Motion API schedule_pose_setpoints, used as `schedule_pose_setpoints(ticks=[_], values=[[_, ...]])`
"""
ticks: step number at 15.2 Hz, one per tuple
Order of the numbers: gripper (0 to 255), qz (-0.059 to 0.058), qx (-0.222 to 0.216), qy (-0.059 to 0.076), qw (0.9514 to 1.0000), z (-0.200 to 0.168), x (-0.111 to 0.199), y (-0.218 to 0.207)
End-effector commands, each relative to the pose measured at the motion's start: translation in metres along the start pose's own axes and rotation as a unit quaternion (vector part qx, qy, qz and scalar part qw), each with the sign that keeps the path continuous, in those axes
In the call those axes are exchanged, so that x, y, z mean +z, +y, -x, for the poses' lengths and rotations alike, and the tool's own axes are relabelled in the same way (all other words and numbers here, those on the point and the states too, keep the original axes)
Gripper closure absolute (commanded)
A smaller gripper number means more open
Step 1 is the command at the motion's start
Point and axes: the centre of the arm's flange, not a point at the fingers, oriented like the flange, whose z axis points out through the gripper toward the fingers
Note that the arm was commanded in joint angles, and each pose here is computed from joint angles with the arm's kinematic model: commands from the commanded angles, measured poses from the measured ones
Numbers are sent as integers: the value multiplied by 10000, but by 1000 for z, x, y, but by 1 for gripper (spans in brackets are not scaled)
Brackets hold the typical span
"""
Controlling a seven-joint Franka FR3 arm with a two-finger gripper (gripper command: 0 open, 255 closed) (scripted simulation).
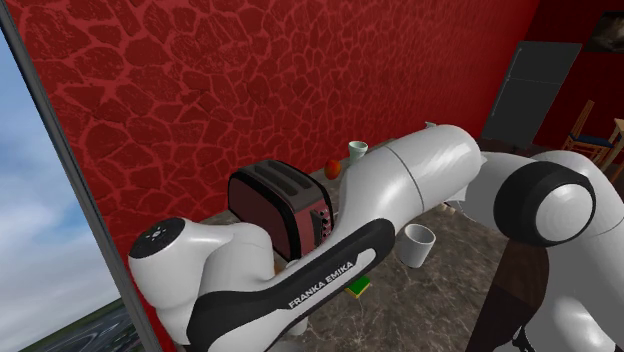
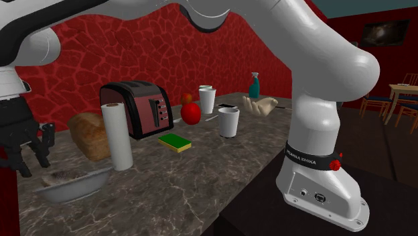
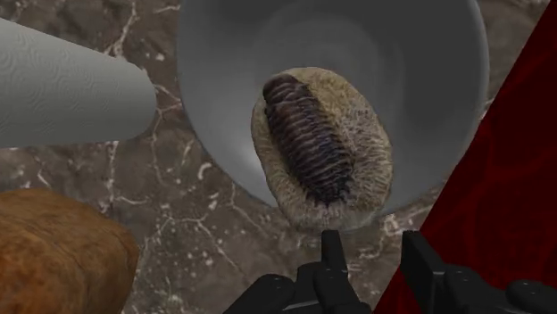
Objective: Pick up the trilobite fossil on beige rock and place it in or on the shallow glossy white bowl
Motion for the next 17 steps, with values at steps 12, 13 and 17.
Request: schedule_pose_setpoints(ticks=[12,13,17], values=[[0,536,-83,-1355,9893,15,-2,-8],[0,536,-83,-1355,9893,15,-2,-8],[0,536,-83,-1355,9893,15,-2,-8]])
